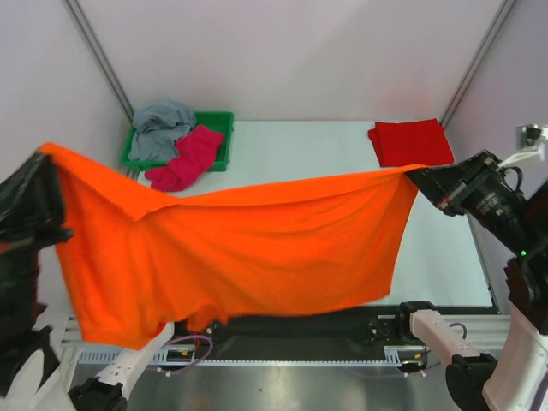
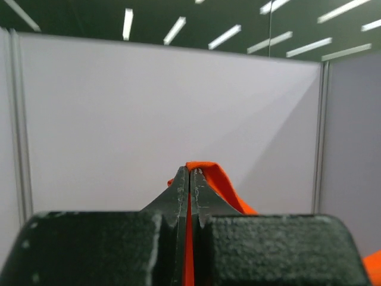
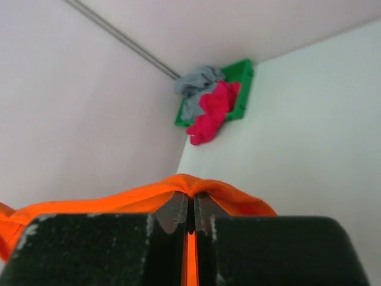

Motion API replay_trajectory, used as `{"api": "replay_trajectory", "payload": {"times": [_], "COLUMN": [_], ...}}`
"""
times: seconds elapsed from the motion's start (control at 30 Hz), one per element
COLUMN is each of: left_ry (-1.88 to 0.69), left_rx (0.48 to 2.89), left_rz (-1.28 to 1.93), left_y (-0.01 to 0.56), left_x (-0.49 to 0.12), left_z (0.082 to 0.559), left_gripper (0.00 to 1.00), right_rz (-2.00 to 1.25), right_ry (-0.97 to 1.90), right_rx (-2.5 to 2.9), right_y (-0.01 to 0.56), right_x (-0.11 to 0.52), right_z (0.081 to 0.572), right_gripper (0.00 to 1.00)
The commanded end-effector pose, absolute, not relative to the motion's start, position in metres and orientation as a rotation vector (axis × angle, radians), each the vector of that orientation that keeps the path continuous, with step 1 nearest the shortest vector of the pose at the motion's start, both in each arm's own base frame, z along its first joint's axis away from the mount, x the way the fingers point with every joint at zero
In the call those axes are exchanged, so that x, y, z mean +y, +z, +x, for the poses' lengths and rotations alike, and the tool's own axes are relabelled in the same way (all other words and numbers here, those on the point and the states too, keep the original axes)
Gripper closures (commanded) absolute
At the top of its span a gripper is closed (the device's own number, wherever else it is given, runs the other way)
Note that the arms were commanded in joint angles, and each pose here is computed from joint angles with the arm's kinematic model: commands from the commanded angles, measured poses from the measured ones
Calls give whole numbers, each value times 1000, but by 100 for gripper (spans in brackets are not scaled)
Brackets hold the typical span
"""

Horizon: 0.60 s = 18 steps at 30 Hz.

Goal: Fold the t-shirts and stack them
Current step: Flatten the tshirt out

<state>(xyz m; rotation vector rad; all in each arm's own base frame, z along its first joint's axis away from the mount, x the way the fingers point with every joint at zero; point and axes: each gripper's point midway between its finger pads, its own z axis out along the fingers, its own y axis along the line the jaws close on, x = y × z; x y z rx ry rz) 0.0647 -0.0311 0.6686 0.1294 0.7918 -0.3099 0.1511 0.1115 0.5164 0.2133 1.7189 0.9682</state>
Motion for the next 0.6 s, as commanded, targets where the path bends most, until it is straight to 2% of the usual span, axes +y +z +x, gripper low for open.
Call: {"api": "replay_trajectory", "payload": {"times": [0.0,0.03,0.07,0.13,0.2,0.3,0.37,0.4,0.47,0.5,0.53,0.57], "left_ry": [-343,-345,-353,-365,-398,-449,-473,-482,-513,-529,-541,-554], "left_rx": [1012,1054,1160,1235,1371,1539,1627,1698,1738,1759,1826,1793], "left_rz": [169,177,203,222,242,258,269,274,269,272,285,298], "left_y": [619,607,573,542,485,401,362,323,297,284,248,259], "left_x": [-60,-65,-78,-89,-108,-133,-144,-153,-163,-168,-176,-182], "left_z": [160,177,216,253,309,383,412,443,471,483,502,517], "left_gripper": [100,100,100,99,100,100,100,100,100,100,100,100], "right_rz": [372,385,391,469,486,591,603,619,662,697,703,705], "right_ry": [892,883,876,821,784,702,685,667,622,611,615,606], "right_rx": [1837,1850,1836,1915,1924,2062,2056,2072,2084,2148,2152,2162], "right_y": [471,461,456,414,389,296,272,247,224,193,185,177], "right_x": [100,99,98,92,89,79,73,69,53,50,48,43], "right_z": [202,214,230,261,297,341,367,387,405,418,427,436], "right_gripper": [100,100,100,100,100,100,100,100,100,100,100,100]}}
